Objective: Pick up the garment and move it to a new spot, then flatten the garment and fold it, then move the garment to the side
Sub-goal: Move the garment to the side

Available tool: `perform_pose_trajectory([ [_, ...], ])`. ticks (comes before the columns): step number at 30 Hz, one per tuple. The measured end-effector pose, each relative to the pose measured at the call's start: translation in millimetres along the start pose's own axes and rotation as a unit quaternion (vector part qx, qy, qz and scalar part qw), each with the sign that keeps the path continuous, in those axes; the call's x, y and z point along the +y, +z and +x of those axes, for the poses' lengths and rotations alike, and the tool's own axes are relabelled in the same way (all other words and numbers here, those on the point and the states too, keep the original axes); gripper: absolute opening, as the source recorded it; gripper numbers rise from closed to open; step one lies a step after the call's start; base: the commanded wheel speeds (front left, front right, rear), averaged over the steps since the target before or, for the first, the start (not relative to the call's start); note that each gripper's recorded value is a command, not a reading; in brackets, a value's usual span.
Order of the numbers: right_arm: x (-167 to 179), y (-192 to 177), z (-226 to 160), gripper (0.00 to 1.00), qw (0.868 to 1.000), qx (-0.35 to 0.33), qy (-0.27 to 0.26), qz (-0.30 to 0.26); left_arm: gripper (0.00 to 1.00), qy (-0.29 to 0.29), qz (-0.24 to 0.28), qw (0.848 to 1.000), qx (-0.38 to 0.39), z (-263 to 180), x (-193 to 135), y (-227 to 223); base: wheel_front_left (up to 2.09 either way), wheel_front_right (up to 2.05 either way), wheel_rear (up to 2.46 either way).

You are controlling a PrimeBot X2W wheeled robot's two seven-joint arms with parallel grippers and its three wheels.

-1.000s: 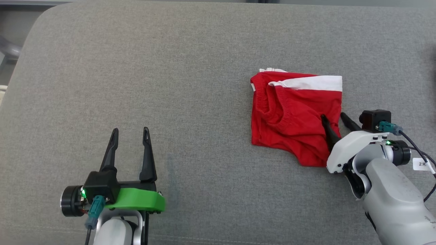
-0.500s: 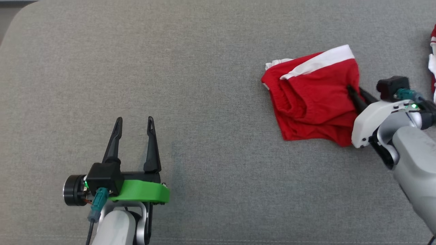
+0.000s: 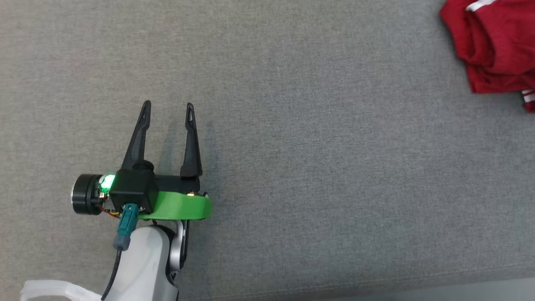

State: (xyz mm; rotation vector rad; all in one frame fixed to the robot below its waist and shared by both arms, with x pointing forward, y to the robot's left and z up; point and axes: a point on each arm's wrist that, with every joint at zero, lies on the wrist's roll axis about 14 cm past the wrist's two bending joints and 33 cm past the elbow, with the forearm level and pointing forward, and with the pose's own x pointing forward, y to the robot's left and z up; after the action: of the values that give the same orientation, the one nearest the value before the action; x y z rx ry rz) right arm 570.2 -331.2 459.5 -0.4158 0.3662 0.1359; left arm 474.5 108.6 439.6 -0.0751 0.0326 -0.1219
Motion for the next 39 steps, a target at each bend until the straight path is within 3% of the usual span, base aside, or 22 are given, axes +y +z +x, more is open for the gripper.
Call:
perform_pose_trajectory([
  [7,-71.7,-26.2,-16.8,0.0,0.996,0.048,-0.067,-0.023,1.0,-0.035,-0.004,0.999,0.023,22.6,-20.5,-34.4,0.0,0.0,0.0],
  [12,-95.0,-43.4,-23.5,0.0,0.992,0.074,-0.099,-0.02,1.0,-0.058,-0.011,0.998,0.029,33.3,-37.5,-49.7,0.0,0.0,0.0],
  [13,-98.3,-46.3,-23.9,0.07,0.991,0.078,-0.105,-0.016,1.0,-0.062,-0.014,0.998,0.029,35.2,-40.7,-51.7,0.0,0.0,0.0],
  [16,-100.6,-56.5,-22.8,1.0,0.989,0.094,-0.113,-0.014,1.0,-0.069,-0.018,0.997,0.03,38.1,-46.6,-55.9,0.0,0.0,0.0],
  [22,-105.7,-52.4,-19.2,1.0,0.989,0.084,-0.124,-0.015,1.0,-0.067,-0.017,0.997,0.022,38.7,-45.3,-50.5,0.0,0.0,0.0],
  [28,-91.6,-16.3,-14.1,1.0,0.994,0.004,-0.109,-0.011,1.0,-0.051,-0.016,0.998,0.013,33.1,-36.1,-35.8,0.0,0.0,0.0],
  [34,-58.2,23.6,-14.9,1.0,0.995,-0.069,-0.073,0.017,1.0,-0.032,-0.017,0.999,0.005,18.0,-25.3,-17.4,0.0,0.0,0.0],
  [39,-27.4,76.8,-25.5,1.0,0.986,-0.155,-0.038,0.039,1.0,-0.017,-0.016,1.0,-0.004,1.7,-15.1,-0.6,0.0,0.0,0.0],
])
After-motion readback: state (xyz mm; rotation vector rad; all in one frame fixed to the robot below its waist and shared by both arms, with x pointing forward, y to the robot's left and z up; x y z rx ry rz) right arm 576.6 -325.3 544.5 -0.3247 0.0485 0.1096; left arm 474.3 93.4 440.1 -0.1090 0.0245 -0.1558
